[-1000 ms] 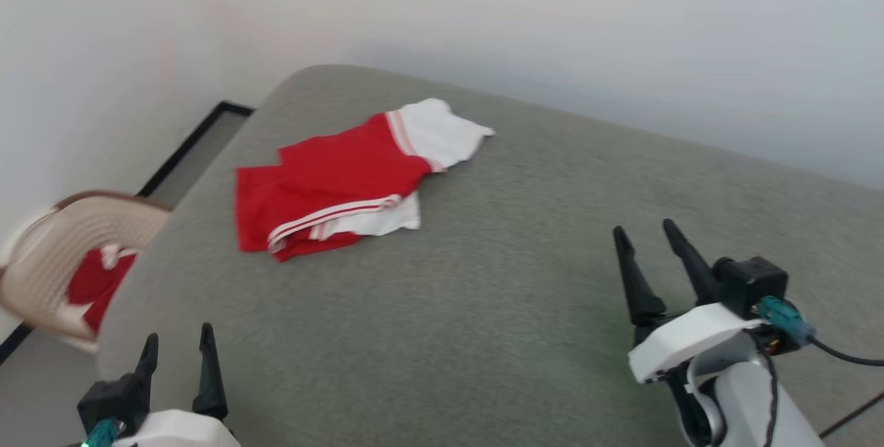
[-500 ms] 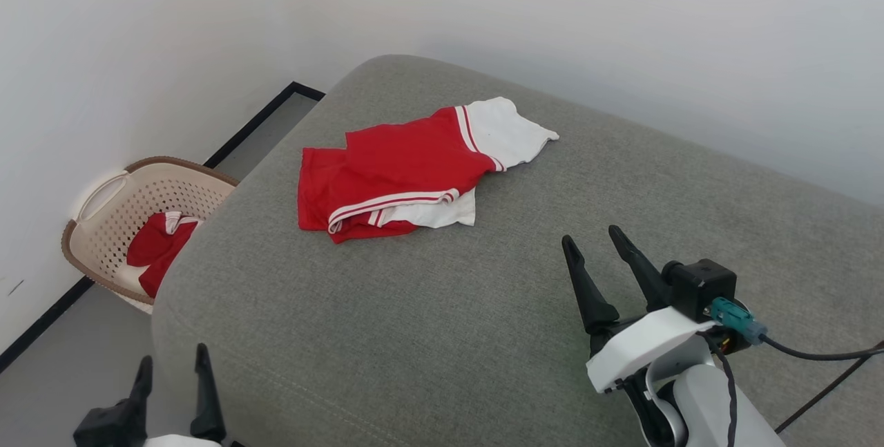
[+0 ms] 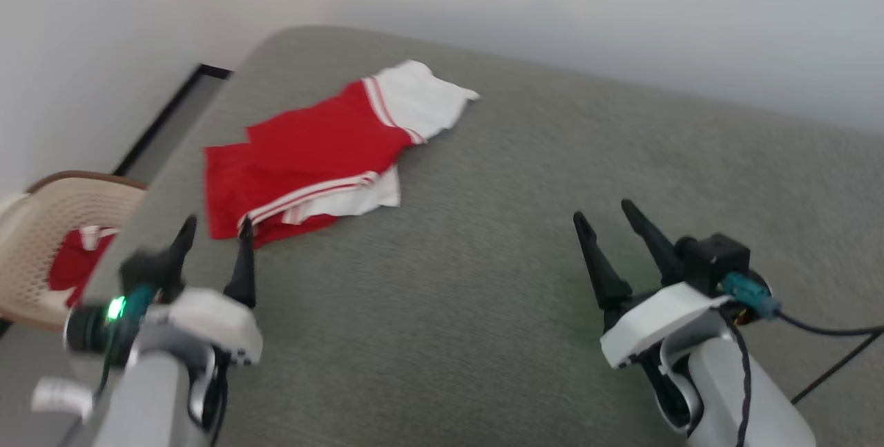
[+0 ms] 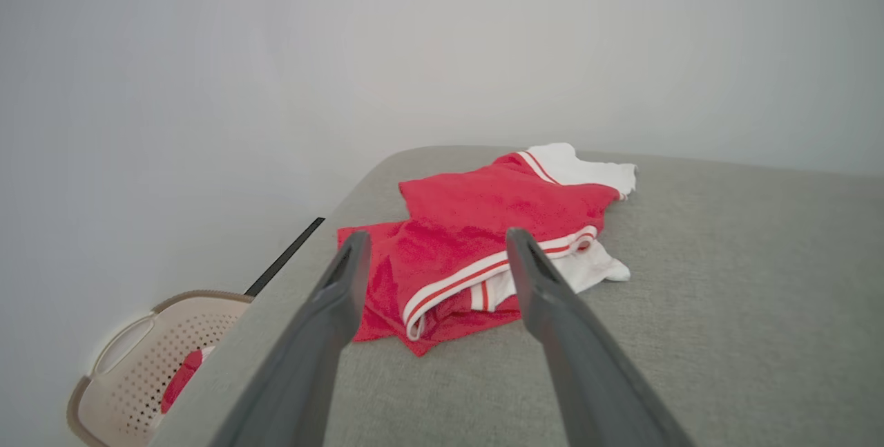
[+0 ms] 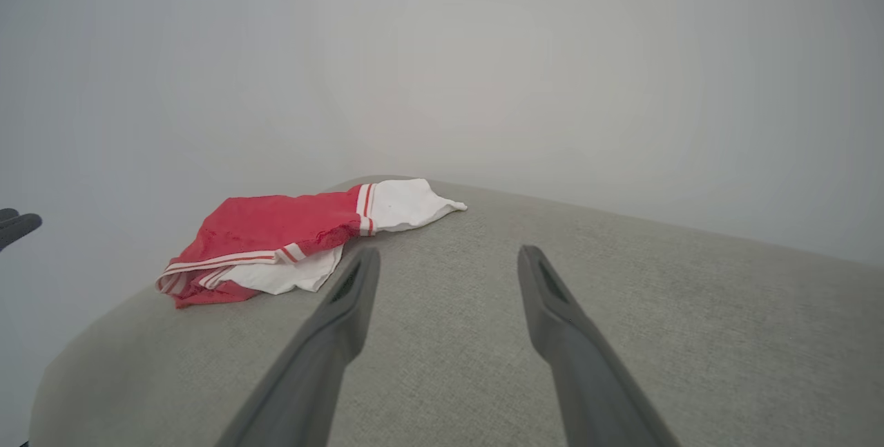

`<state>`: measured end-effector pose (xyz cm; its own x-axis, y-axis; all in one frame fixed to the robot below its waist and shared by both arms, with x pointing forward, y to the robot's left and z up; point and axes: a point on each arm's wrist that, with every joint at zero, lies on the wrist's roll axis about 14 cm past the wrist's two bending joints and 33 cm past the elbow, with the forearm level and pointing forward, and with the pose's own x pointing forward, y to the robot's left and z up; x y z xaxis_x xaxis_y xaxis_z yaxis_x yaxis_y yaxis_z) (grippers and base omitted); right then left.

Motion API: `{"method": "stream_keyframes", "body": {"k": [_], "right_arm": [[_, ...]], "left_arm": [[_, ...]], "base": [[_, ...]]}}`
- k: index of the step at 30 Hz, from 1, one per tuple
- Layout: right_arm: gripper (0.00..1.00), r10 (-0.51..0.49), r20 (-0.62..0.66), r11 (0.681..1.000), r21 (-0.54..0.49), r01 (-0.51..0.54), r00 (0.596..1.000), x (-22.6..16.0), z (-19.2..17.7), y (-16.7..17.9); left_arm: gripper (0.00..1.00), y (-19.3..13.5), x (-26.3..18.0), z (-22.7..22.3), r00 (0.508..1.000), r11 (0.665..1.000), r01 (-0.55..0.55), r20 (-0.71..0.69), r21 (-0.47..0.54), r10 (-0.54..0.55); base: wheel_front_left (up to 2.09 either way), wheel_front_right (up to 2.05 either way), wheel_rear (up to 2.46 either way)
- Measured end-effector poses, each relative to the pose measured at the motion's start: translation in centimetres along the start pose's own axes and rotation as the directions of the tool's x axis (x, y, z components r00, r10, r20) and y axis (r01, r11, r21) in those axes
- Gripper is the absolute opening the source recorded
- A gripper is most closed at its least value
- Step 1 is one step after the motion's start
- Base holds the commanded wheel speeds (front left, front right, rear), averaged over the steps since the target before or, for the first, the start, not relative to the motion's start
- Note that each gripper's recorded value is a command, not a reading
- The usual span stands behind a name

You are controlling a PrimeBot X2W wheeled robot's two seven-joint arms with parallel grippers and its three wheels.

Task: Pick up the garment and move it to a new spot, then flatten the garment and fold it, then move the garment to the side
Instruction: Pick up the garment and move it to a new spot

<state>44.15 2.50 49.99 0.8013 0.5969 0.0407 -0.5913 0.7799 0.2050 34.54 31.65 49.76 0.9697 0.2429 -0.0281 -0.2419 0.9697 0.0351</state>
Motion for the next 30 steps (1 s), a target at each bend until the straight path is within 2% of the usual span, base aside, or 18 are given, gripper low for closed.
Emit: {"method": "stream_keyframes", "body": {"k": [3, 5, 7, 8, 10, 14, 17, 19, 22, 30], "right_arm": [[1.00, -0.053, -0.004, 0.999, 0.007, 0.053, 0.999, -0.3, -0.4, -2.4], [1.00, -0.087, -0.013, 0.996, 0.014, 0.087, 0.996, -0.7, -0.9, -3.9], [1.00, -0.124, -0.014, 0.992, 0.020, 0.124, 0.992, -1.1, -1.2, -5.4], [1.00, -0.124, -0.014, 0.992, 0.020, 0.124, 0.992, -1.1, -1.2, -5.4], [1.00, -0.163, -0.018, 0.986, 0.028, 0.163, 0.987, -1.7, -1.5, -6.8], [1.00, -0.236, -0.032, 0.971, 0.038, 0.237, 0.971, -2.9, -2.3, -9.4], [1.00, -0.277, -0.043, 0.959, 0.041, 0.279, 0.960, -3.6, -2.9, -11.1], [1.00, -0.310, -0.061, 0.949, 0.043, 0.313, 0.949, -4.4, -3.7, -12.3], [1.00, -0.325, -0.070, 0.944, 0.042, 0.328, 0.943, -4.7, -4.1, -13.0], [1.00, -0.341, -0.080, 0.938, 0.032, 0.344, 0.937, -4.5, -4.8, -14.3]], "left_arm": [[1.00, -1.8, 3.8, -0.7, 0.988, 0.991, 0.114, -0.110, 0.067, -0.106], [1.00, -2.6, 5.5, -2.3, 0.961, 0.979, 0.179, -0.232, 0.097, -0.153], [1.00, -2.8, 6.6, -4.3, 0.916, 0.969, 0.224, -0.363, 0.105, -0.172], [1.00, -2.8, 6.6, -4.3, 0.916, 0.969, 0.224, -0.363, 0.105, -0.172], [1.00, -2.4, 7.4, -5.7, 0.865, 0.955, 0.266, -0.470, 0.131, -0.176], [1.00, -2.3, 9.4, -7.3, 0.779, 0.941, 0.314, -0.601, 0.127, -0.179], [1.00, -2.6, 10.7, -8.5, 0.731, 0.928, 0.349, -0.657, 0.128, -0.184], [1.00, -3.3, 11.7, -9.9, 0.681, 0.921, 0.371, -0.708, 0.114, -0.187], [1.00, -3.6, 12.2, -10.8, 0.655, 0.914, 0.386, -0.734, 0.123, -0.178], [0.99, -3.8, 13.9, -13.1, 0.578, 0.927, 0.364, -0.802, 0.091, -0.148]], "base": [[0.00, 0.00, 0.00], [0.00, 0.00, 0.00], [0.00, 0.00, 0.00], [0.00, 0.00, 0.00], [0.00, 0.00, 0.00], [0.00, 0.00, 0.00], [0.00, 0.00, 0.00], [0.00, 0.00, 0.00], [0.00, 0.00, 0.00], [0.00, 0.00, 0.00]]}}
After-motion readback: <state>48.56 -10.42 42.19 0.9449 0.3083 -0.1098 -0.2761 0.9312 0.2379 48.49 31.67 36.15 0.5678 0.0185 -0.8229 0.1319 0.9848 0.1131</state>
